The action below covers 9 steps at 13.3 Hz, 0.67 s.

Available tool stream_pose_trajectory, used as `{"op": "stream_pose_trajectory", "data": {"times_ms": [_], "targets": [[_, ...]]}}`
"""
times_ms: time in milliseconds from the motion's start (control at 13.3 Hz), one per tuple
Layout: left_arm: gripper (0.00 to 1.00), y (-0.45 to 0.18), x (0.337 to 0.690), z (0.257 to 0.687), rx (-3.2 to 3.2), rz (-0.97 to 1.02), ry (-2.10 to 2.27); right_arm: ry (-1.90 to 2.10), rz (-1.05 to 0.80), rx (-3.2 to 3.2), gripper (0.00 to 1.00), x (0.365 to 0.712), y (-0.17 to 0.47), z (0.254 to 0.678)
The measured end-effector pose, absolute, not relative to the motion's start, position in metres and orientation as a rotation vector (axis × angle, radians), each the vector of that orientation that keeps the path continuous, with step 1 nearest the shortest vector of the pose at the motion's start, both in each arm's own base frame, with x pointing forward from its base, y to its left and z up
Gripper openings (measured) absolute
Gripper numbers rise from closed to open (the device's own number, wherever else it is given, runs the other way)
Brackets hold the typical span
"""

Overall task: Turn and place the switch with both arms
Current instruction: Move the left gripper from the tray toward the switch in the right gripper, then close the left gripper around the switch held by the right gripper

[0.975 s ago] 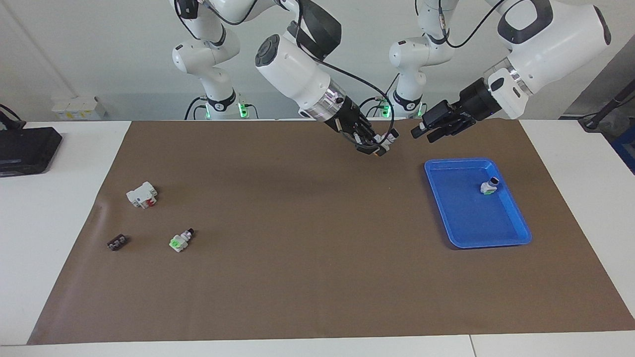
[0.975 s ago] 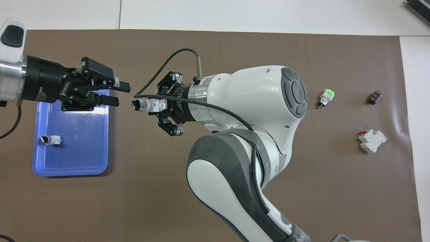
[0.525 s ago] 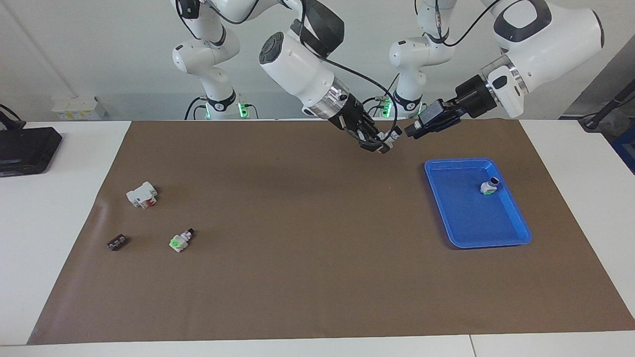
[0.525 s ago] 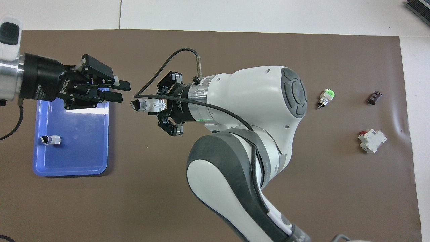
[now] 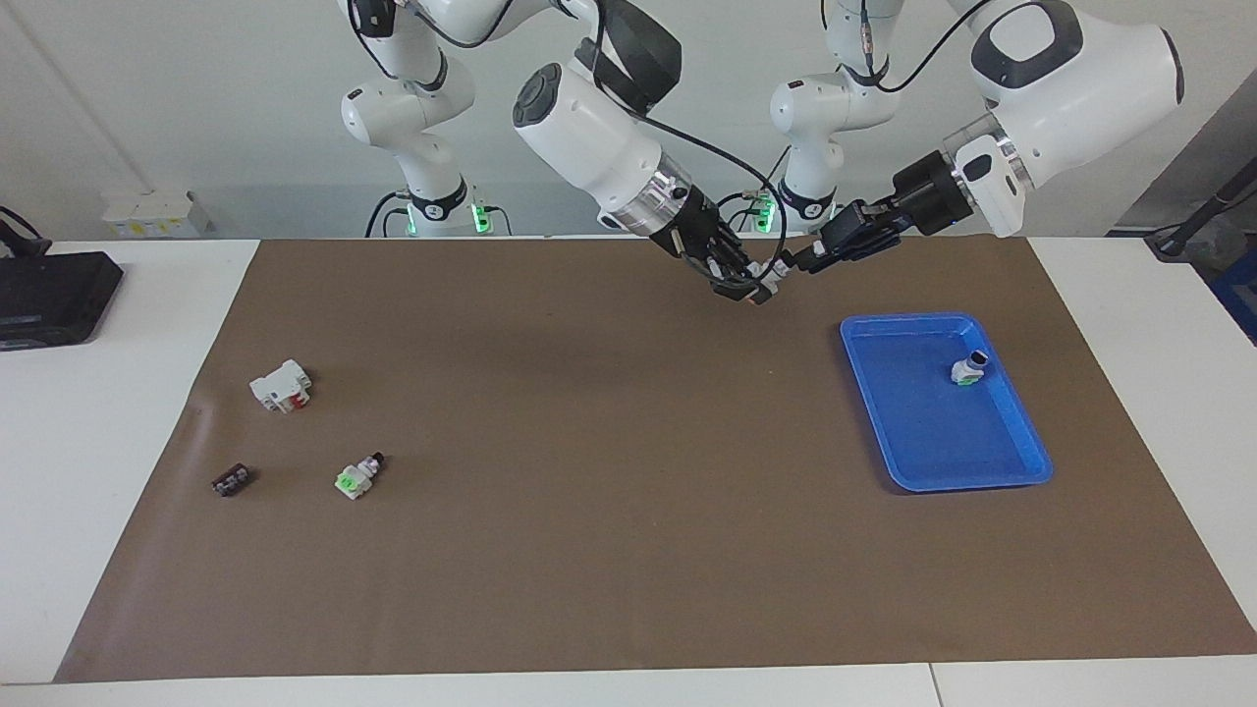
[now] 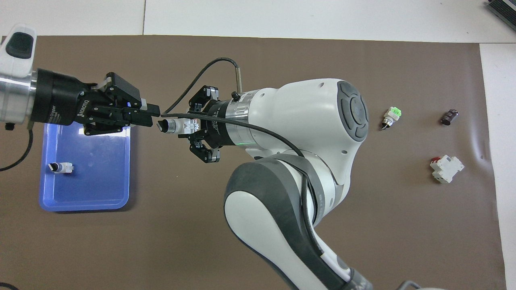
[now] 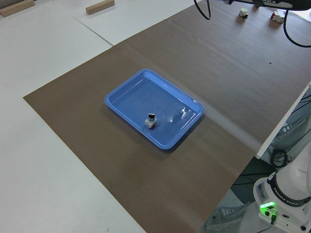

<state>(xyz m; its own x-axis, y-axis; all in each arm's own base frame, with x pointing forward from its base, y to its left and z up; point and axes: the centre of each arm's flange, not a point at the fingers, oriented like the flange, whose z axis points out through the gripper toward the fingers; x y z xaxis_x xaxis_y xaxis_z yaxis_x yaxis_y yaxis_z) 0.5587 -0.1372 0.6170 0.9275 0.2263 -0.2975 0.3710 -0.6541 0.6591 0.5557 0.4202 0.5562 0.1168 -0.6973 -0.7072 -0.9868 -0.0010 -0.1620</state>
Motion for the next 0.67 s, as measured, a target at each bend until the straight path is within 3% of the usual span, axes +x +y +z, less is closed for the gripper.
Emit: {"op": "stream_pose_trajectory", "data": {"times_ms": [675], "targets": [[0.29,-0.154,0.547,0.611,2.323,-0.272,0.387,1.645,0.578,-1.760,0.33,0.557,0.419,0.555]]}}
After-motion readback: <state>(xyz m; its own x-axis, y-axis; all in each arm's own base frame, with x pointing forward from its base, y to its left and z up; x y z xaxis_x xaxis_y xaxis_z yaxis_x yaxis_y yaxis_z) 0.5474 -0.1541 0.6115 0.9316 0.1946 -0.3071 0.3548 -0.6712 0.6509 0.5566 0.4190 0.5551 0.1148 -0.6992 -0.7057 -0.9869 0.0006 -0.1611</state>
